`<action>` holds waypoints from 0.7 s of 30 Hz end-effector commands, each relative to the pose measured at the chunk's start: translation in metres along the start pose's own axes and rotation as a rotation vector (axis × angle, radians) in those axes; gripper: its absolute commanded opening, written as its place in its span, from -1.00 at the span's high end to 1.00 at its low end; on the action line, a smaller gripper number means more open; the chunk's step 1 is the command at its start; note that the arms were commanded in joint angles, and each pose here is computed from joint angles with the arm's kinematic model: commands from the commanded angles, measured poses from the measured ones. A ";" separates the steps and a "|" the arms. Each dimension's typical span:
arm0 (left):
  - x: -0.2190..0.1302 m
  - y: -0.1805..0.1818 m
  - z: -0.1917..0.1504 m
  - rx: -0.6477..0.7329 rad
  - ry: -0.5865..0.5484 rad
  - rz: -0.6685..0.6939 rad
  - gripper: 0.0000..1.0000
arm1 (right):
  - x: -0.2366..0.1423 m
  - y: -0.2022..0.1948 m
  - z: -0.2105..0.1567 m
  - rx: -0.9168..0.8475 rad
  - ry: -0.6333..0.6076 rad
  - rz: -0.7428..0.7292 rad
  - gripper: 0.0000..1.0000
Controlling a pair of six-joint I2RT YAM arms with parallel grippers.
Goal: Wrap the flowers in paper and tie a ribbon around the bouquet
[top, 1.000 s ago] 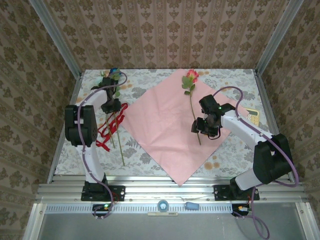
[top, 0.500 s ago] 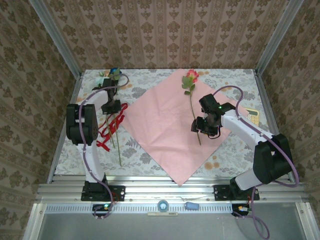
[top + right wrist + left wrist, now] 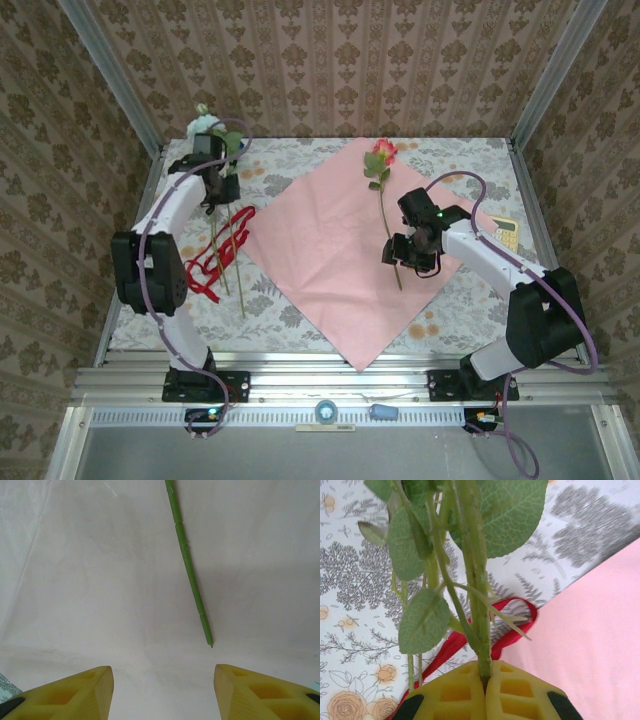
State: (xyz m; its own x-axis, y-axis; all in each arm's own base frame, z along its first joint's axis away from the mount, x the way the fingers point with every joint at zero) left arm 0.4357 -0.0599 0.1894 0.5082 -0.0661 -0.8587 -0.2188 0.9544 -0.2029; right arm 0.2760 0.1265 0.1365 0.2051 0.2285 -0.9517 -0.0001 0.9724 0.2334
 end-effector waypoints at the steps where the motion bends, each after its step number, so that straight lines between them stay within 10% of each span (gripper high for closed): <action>1: -0.047 -0.029 0.011 -0.069 -0.007 -0.178 1.00 | -0.007 0.002 -0.001 0.007 -0.005 0.003 -0.13; 9: -0.070 -0.139 0.003 -0.092 0.041 -0.594 1.00 | -0.007 -0.013 0.000 0.058 -0.005 0.001 -0.13; 21: 0.031 -0.259 -0.038 -0.112 0.142 -0.767 1.00 | -0.023 -0.026 -0.009 0.097 -0.034 0.015 -0.13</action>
State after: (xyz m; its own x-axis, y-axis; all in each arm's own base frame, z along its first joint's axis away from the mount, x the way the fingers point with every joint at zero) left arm 0.4612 -0.3001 0.1908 0.4268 -0.6913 -0.5830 0.0405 0.6586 -0.7514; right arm 0.2774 0.0998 0.1463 0.2556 0.2276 -0.9396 0.0769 0.9640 0.2545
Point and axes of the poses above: each hand's point on the last joint's axis, 136 mm out from that joint toward the fingers, its own x axis out along the fingers, its own y axis along the line the jaws close on, z = x × y, the point moved 4 cm from there along -x, back along the fingers, and after that the axes turned 11 degrees about -x, right-handed, at the moved point
